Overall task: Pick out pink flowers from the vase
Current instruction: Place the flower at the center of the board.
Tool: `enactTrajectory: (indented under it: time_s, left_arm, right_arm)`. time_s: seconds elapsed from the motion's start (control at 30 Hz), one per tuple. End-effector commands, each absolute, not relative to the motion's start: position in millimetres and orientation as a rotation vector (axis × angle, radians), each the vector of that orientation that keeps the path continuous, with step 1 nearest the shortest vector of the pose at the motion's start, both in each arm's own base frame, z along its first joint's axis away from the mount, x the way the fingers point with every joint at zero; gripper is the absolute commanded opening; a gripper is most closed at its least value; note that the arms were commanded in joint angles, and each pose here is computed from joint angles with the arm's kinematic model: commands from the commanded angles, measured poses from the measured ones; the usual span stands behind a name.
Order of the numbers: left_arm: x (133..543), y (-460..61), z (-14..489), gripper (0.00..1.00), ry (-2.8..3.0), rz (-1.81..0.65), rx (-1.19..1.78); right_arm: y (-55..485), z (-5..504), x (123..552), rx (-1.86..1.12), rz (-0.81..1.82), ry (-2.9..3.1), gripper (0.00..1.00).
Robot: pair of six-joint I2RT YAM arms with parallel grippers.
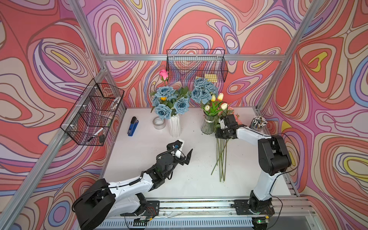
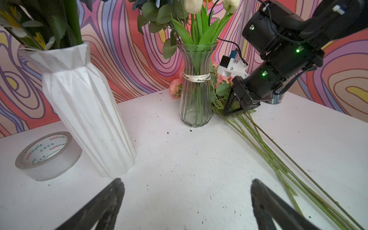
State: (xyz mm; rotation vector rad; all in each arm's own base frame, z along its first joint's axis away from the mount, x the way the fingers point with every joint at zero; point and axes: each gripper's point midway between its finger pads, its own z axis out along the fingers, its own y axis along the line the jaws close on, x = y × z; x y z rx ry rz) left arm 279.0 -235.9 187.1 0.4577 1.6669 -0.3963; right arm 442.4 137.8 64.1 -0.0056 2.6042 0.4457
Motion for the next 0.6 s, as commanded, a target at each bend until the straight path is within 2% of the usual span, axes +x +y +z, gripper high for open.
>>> enactTrajectory:
  time_s: [0.0,0.27,0.57]
  left_arm:
    - [281.1,-232.5,191.3,1.00,1.654,-0.371,0.449]
    - [284.2,-231.7,192.9,1.00,1.676,-0.353,0.436]
    - [288.2,-215.7,199.6,1.00,1.724,-0.294,0.356]
  right_arm:
    - [131.0,59.0,440.1,0.023,0.407,2.622,0.00]
    - [125.4,60.4,436.7,0.044,0.394,2.618,0.00]
    - [126.8,100.1,433.6,0.039,0.434,2.526,0.11]
